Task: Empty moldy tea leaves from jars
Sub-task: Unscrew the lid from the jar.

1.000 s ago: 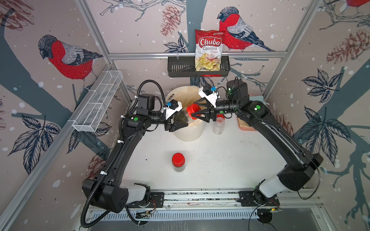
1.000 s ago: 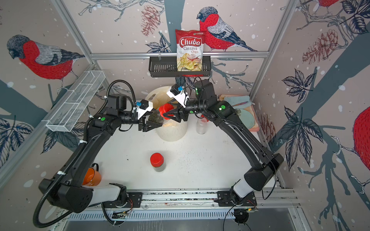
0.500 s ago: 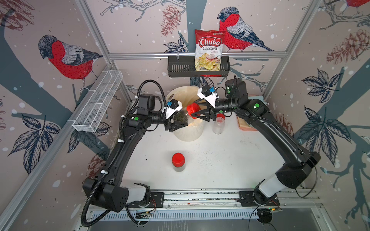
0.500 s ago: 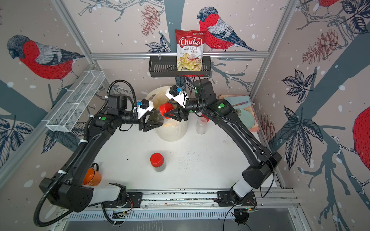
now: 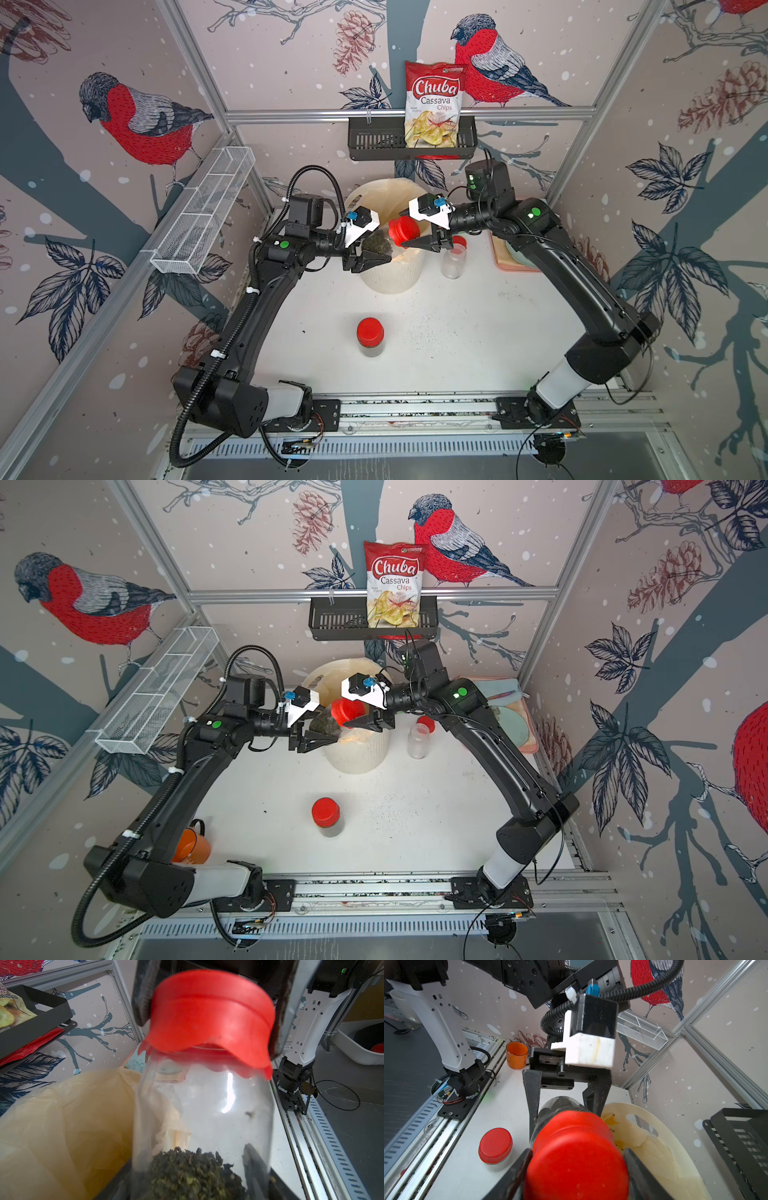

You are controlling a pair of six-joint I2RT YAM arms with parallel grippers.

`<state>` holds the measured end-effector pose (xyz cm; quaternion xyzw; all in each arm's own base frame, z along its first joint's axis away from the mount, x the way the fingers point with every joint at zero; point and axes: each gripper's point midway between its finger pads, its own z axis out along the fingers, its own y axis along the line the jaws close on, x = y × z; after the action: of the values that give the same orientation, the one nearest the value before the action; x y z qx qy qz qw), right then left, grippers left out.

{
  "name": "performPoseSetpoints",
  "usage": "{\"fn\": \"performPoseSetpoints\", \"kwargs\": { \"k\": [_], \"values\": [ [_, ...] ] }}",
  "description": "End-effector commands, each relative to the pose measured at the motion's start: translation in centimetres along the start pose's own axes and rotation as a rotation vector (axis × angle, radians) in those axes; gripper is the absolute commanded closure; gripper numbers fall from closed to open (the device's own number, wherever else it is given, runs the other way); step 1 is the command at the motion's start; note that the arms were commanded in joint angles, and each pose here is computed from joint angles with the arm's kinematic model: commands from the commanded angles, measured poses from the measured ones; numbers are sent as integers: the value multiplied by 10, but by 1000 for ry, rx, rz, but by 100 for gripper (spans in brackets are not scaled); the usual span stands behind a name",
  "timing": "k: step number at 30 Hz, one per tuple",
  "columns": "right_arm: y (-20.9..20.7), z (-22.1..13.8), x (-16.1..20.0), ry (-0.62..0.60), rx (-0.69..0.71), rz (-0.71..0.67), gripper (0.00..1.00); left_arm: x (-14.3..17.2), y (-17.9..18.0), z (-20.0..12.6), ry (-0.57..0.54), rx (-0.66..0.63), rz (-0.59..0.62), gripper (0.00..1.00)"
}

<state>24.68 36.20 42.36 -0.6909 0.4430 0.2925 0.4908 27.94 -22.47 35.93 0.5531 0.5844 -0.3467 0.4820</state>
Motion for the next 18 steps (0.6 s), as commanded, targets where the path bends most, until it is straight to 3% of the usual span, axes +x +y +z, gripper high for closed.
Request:
{"fn": "performPoseSetpoints", "kwargs": {
  "k": [1,6,8,10,12,18],
  "values": [
    [2,1,4,18,-16,-70,57,-6,-8,-1,-23,40,-19,38],
    [8,-2,3,13,-33,-75,46,-5,-9,-1,-23,43,-16,38],
    [9,-3,-1,-4,-37,-66,32,-5,-9,-1,-22,43,-16,38],
    [9,-3,-3,-18,-31,-52,12,-5,-9,-1,-22,43,-15,38],
    [11,-4,-5,-33,-29,-46,2,-6,-9,-2,-23,42,-12,38],
    [13,-12,-20,-94,-10,-3,0,-4,-8,-1,-19,38,-12,38]
  ]
}}
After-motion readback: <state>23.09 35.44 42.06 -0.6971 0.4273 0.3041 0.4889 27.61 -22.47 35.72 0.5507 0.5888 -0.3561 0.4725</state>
